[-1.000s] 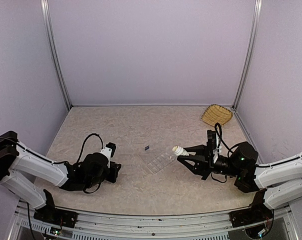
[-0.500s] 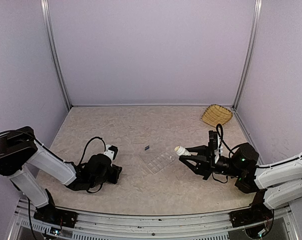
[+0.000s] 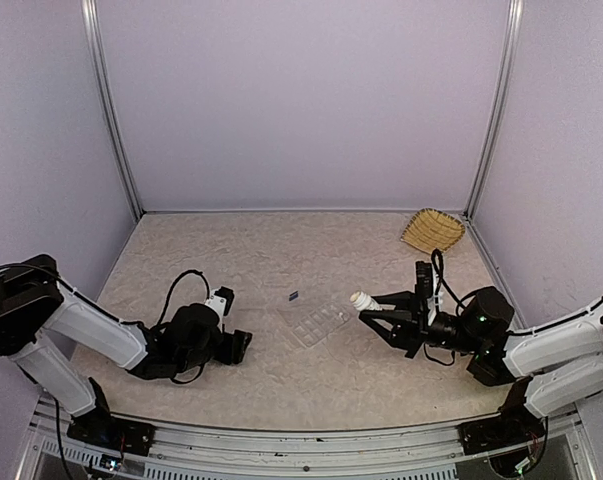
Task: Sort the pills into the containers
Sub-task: Place the lid of the pill bottle at the center of the board, then pour the pill into the compartment of the pill container.
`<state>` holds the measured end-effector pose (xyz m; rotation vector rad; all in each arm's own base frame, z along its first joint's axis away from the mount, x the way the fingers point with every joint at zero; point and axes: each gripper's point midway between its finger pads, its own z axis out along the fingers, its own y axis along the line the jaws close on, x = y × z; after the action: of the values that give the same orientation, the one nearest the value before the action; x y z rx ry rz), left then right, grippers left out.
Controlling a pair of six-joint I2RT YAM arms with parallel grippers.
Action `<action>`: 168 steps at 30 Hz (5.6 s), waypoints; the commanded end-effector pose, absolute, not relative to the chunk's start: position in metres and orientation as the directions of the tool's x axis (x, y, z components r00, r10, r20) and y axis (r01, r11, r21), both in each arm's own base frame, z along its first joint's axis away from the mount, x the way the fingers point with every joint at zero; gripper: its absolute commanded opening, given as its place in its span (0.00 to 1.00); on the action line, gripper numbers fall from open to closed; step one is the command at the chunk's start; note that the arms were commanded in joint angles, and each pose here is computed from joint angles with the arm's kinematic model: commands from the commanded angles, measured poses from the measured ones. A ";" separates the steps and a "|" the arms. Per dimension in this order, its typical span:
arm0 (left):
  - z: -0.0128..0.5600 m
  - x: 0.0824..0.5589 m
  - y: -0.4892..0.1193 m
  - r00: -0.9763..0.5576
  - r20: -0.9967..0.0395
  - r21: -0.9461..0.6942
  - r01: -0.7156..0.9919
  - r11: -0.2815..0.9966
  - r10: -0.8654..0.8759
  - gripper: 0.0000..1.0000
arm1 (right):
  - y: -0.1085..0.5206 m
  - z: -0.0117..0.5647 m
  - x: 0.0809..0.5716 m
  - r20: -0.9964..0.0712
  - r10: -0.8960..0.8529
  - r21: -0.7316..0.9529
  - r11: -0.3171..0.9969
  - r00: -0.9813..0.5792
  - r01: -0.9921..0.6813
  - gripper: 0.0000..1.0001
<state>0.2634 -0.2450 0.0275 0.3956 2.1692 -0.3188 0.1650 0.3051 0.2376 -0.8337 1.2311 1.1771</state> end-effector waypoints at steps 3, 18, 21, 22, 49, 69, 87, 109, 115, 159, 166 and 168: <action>0.081 0.266 -0.249 -0.498 -0.865 -0.168 0.402 0.900 0.061 0.83 | 0.301 0.231 0.168 -0.972 0.223 0.122 0.228 -0.070 -0.966 0.15; 0.146 0.259 -0.249 -0.373 -0.928 -0.174 0.487 0.856 0.023 0.99 | 0.318 0.202 0.187 -0.965 0.221 0.187 0.194 -0.143 -0.963 0.14; 0.148 0.258 -0.255 -0.352 -0.935 -0.151 0.519 0.841 0.050 0.99 | 0.322 0.193 0.192 -0.962 0.216 0.209 0.192 -0.167 -0.959 0.14; 0.148 0.258 -0.257 -0.348 -0.935 -0.141 0.528 0.837 0.062 0.99 | 0.324 0.191 0.194 -0.962 0.213 0.213 0.193 -0.171 -0.958 0.14; 0.140 0.258 -0.275 -0.235 -0.971 -0.136 0.681 0.719 0.039 0.99 | 0.332 0.120 0.240 -0.950 0.101 0.313 0.305 -0.296 -0.900 0.13; 0.136 0.264 -0.268 -0.257 -0.966 -0.167 0.664 0.729 0.013 0.99 | 0.335 0.089 0.249 -0.933 0.014 0.340 0.361 -0.359 -0.868 0.13; 0.136 0.266 -0.266 -0.262 -0.965 -0.178 0.661 0.729 0.002 0.99 | 0.336 0.071 0.252 -0.910 -0.024 0.375 0.381 -0.414 -0.845 0.13; 0.137 0.265 -0.266 -0.264 -0.964 -0.182 0.663 0.726 -0.001 0.99 | 0.344 0.050 0.250 -0.881 -0.095 0.391 0.407 -0.464 -0.825 0.12; 0.138 0.265 -0.266 -0.263 -0.965 -0.182 0.665 0.725 -0.002 0.99 | 0.347 0.046 0.249 -0.877 -0.107 0.392 0.402 -0.468 -0.828 0.13; 0.138 0.264 -0.267 -0.262 -0.965 -0.182 0.668 0.722 0.000 0.99 | 0.355 0.032 0.247 -0.845 -0.183 0.391 0.427 -0.502 -0.815 0.12; 0.138 0.264 -0.267 -0.263 -0.965 -0.183 0.668 0.721 -0.001 0.99 | 0.353 0.029 0.247 -0.830 -0.216 0.378 0.459 -0.514 -0.804 0.11; 0.137 0.264 -0.267 -0.265 -0.964 -0.184 0.668 0.721 0.000 0.99 | 0.352 0.029 0.248 -0.828 -0.222 0.373 0.467 -0.515 -0.802 0.11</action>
<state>0.2642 -0.2676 0.1337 0.5422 1.7531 -0.6810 0.2480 0.3535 0.0344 -0.8398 1.9423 1.0713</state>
